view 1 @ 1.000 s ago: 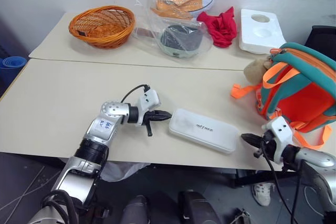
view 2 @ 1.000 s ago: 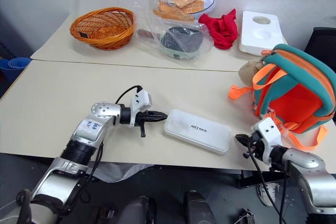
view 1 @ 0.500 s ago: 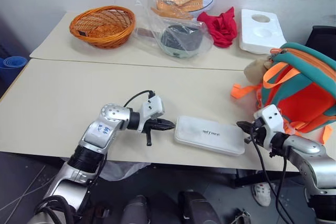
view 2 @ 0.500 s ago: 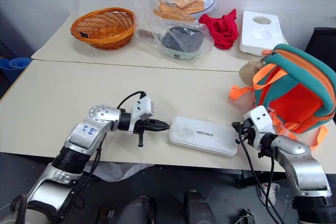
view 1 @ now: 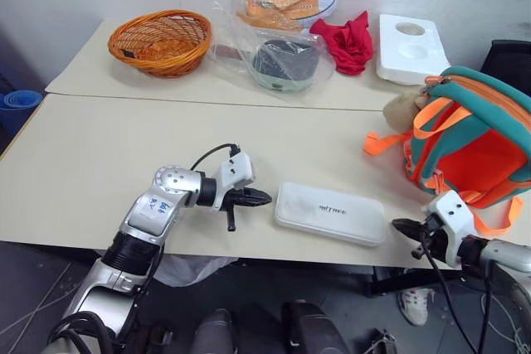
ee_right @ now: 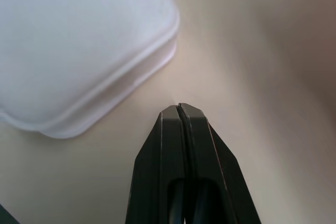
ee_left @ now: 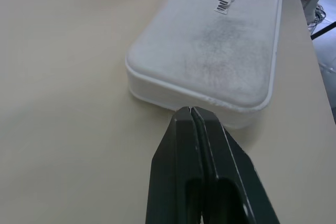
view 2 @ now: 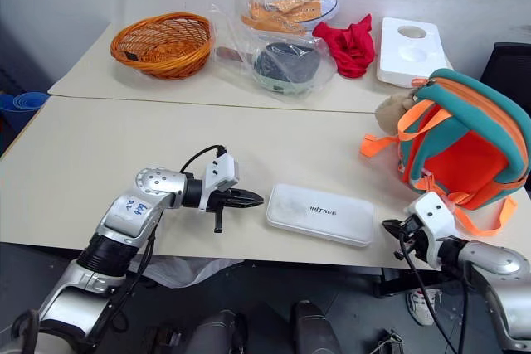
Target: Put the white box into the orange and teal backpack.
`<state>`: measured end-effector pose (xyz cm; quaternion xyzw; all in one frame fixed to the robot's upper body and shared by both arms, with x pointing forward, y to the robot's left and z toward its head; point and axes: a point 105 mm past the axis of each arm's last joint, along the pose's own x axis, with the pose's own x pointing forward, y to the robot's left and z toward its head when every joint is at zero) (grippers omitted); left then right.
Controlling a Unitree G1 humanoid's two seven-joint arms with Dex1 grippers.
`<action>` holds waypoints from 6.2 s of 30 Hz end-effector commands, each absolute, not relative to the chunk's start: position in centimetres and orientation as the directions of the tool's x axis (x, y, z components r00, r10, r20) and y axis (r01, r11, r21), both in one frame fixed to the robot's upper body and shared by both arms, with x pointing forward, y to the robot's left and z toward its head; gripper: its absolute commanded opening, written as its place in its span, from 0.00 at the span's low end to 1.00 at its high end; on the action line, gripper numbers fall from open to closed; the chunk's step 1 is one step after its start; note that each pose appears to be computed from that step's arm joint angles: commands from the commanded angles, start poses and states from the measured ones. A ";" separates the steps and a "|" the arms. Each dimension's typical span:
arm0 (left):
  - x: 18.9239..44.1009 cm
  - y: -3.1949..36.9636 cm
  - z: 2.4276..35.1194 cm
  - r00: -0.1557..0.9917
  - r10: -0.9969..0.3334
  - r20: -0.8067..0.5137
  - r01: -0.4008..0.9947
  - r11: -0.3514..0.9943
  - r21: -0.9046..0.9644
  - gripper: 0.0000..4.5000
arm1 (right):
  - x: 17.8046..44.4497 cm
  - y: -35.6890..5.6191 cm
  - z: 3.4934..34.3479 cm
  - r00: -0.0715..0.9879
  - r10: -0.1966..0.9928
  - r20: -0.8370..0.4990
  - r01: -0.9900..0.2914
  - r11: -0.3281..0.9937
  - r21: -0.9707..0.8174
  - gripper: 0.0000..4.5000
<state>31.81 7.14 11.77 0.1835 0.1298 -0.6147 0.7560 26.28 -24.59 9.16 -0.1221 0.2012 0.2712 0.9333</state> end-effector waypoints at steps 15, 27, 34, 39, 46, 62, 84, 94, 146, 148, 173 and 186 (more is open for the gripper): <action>32.3 10.9 12.5 0.265 -0.860 -0.436 0.953 0.302 -0.017 0.14 | 29.3 -24.8 10.5 0.823 0.431 -0.370 -0.524 0.828 -0.199 0.00; 30.7 11.3 15.5 0.135 -0.957 -0.258 0.689 0.278 -0.669 1.00 | 28.0 -24.1 10.1 0.803 0.455 -0.384 -0.547 0.819 -0.173 0.00; 32.1 9.8 12.5 0.140 -0.888 -0.438 0.589 0.430 -0.684 1.00 | 28.1 -22.2 9.0 0.778 0.495 -0.388 -0.581 0.801 -0.144 0.00; 32.4 7.7 11.1 0.103 -0.873 -0.477 0.576 0.444 -0.687 1.00 | 28.7 -20.3 8.6 0.755 0.536 -0.378 -0.616 0.777 -0.130 0.00; 32.2 5.9 11.5 0.063 -0.913 -0.404 0.534 0.373 -0.759 1.00 | 29.2 -18.8 8.5 0.748 0.556 -0.362 -0.630 0.767 -0.125 0.00; 32.1 7.1 13.1 0.106 -0.920 -0.377 0.510 0.376 -0.774 0.74 | 29.2 -18.5 8.4 0.767 0.543 -0.343 -0.607 0.787 -0.110 0.00; 31.8 9.0 18.0 0.193 -0.980 -0.051 0.550 0.151 -0.822 0.28 | 25.2 -25.8 12.3 0.905 0.326 -0.274 -0.358 0.931 -0.073 0.26; 31.4 11.1 21.9 0.282 -0.955 0.097 0.677 0.126 -0.726 0.28 | 25.1 -29.5 17.2 0.973 0.194 -0.127 -0.195 0.981 0.003 0.99; 30.9 16.8 32.6 0.305 -0.856 0.416 0.952 0.281 -0.120 0.28 | 21.1 -15.1 25.2 0.132 0.979 -0.155 -0.985 0.147 0.088 0.00; 29.6 16.3 32.4 0.224 -0.890 0.398 0.974 0.196 -0.108 0.28 | 21.4 -16.1 24.3 0.170 0.970 -0.173 -0.973 0.193 0.124 0.00; 30.8 12.8 29.2 0.020 -0.996 0.088 0.996 0.027 0.084 0.28 | 21.1 -19.3 23.8 0.270 0.943 -0.194 -0.935 0.305 0.183 0.00; 32.0 9.5 26.9 -0.042 -0.970 -0.241 0.944 -0.118 0.309 0.28 | 21.7 -20.1 22.2 0.282 0.924 -0.259 -0.937 0.323 0.131 0.00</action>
